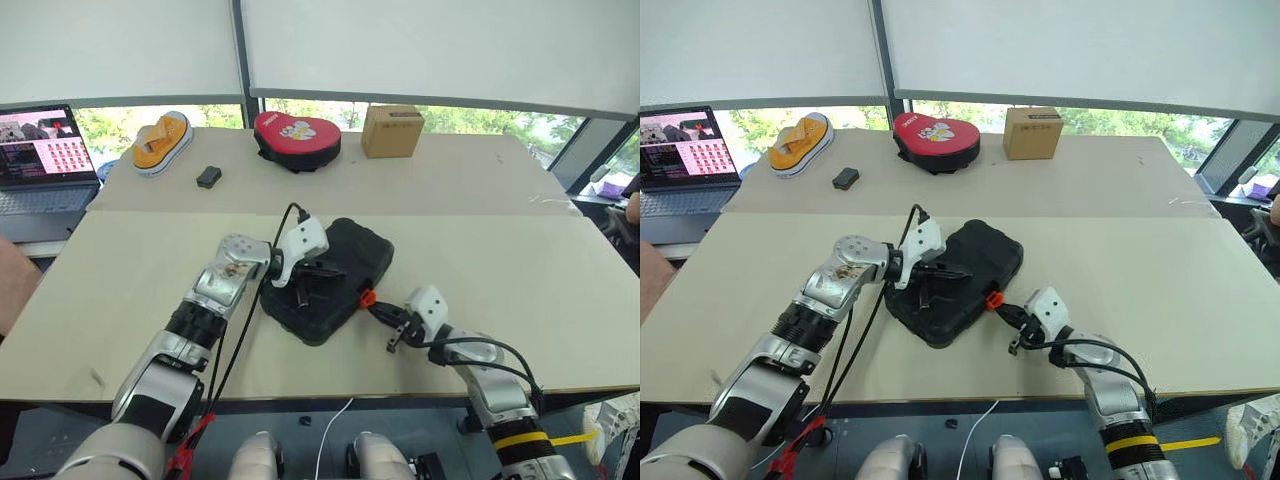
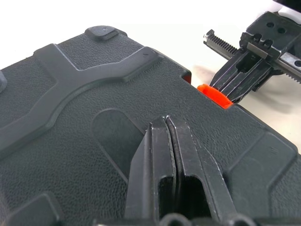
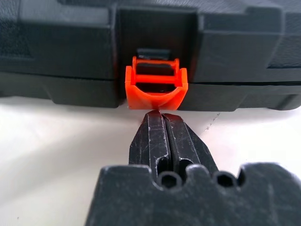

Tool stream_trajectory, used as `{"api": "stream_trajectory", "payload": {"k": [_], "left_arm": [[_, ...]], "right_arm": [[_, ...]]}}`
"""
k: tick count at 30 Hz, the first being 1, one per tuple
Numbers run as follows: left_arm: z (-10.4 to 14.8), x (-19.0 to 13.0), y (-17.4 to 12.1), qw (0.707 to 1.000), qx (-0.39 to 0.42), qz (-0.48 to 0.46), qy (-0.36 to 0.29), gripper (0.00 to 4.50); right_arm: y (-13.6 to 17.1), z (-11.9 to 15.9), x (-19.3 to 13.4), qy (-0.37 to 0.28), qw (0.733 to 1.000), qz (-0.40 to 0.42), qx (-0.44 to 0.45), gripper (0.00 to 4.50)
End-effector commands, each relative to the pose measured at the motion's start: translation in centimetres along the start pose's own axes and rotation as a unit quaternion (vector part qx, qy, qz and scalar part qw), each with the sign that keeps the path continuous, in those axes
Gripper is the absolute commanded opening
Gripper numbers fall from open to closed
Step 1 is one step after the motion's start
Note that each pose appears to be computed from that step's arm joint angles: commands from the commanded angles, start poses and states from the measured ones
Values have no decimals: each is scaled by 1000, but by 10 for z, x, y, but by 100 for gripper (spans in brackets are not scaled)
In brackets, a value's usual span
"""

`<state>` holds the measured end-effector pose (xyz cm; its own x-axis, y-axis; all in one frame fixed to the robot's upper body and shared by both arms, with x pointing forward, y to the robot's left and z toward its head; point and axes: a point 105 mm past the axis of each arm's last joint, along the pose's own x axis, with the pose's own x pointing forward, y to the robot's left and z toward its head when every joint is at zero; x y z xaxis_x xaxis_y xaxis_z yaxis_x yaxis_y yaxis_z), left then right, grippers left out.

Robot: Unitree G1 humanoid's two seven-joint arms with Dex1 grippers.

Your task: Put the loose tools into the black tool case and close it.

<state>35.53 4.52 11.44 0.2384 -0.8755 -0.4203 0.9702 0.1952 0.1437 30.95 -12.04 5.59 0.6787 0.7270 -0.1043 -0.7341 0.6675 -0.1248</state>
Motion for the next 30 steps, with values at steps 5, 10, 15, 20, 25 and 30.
{"api": "stream_trajectory", "payload": {"k": [5,10,15,20,25,30], "left_arm": [[-81,1,-22,986,-98,-21,132,6],[-82,1,-22,986,-99,-19,133,6],[-83,2,-23,986,-100,-20,131,6],[-84,3,-25,986,-100,-21,131,6],[-86,4,-27,986,-101,-21,132,6],[-88,3,-28,986,-103,-21,132,6]], "right_arm": [[8,44,1,-110,993,28,20,0],[10,45,0,-104,994,37,25,0],[21,48,9,-82,994,66,30,0],[16,48,12,-72,996,54,21,0],[14,50,11,-75,996,48,9,0],[4,47,-3,-40,998,43,-38,0]]}}
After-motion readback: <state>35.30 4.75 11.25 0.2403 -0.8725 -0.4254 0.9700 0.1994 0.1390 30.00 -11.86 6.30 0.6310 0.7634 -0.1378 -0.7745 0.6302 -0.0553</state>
